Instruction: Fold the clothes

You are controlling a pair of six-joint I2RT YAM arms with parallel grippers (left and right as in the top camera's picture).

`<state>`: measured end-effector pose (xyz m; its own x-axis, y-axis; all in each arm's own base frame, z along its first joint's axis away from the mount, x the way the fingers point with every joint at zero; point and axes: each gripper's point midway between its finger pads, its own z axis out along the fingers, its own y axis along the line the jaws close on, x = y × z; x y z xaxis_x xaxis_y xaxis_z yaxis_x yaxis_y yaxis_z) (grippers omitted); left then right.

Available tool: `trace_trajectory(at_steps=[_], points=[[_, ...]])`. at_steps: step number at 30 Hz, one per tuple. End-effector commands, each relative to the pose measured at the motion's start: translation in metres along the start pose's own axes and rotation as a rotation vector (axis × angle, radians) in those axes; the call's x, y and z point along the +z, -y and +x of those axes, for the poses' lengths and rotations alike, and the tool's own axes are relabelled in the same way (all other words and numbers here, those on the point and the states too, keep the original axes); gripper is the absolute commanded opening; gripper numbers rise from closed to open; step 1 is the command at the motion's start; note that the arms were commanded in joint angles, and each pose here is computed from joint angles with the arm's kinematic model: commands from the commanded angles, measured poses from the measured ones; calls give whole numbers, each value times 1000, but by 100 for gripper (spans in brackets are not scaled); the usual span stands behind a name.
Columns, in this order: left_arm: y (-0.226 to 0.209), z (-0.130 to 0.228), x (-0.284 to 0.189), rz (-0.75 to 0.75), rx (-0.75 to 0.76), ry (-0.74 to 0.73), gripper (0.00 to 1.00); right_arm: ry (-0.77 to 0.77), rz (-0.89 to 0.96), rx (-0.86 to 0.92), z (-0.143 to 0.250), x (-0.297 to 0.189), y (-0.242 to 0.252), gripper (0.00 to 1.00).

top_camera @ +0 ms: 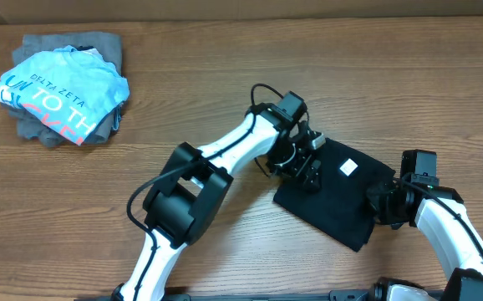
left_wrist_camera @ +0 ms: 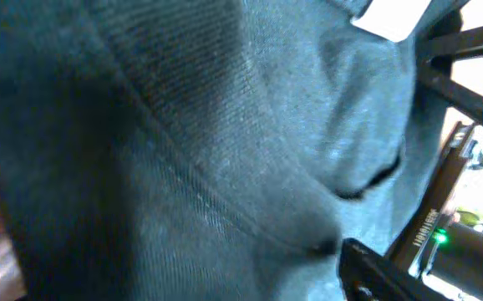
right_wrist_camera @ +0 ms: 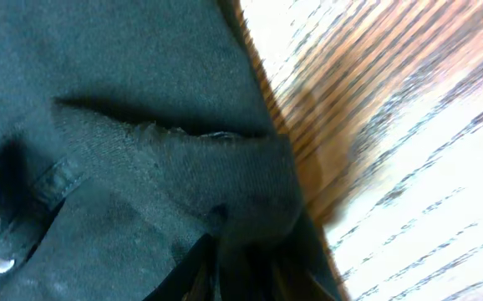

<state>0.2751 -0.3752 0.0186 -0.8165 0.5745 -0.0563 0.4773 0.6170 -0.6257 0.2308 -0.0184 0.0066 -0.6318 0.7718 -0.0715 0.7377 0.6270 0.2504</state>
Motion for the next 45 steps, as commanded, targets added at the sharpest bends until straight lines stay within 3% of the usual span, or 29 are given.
trace_trajectory(at_steps=[1,9,14,20,25,28,32,35,42,45], points=[[-23,13,31,-90,-90,-54,71,12,8,3,-3,0,2,22],[-11,10,38,-70,-164,-43,67,6,8,-1,-2,0,3,22],[-31,19,30,-144,-219,-66,86,7,8,-4,-2,0,2,22],[-22,7,15,41,-169,-39,95,7,7,-4,-2,0,2,22],[-5,10,26,142,-105,-51,94,10,5,-4,-3,0,2,22],[-10,15,37,122,-113,-74,86,12,2,-5,-3,0,1,22],[-12,22,58,118,-135,-109,70,10,0,-5,-3,0,1,22],[-9,28,67,115,-133,-134,45,10,0,-5,-3,0,1,22],[-14,26,60,87,-163,-127,9,-37,-33,-31,5,-2,-5,21],[-25,25,41,49,-195,-118,4,-74,-34,-49,9,-10,-9,21]])
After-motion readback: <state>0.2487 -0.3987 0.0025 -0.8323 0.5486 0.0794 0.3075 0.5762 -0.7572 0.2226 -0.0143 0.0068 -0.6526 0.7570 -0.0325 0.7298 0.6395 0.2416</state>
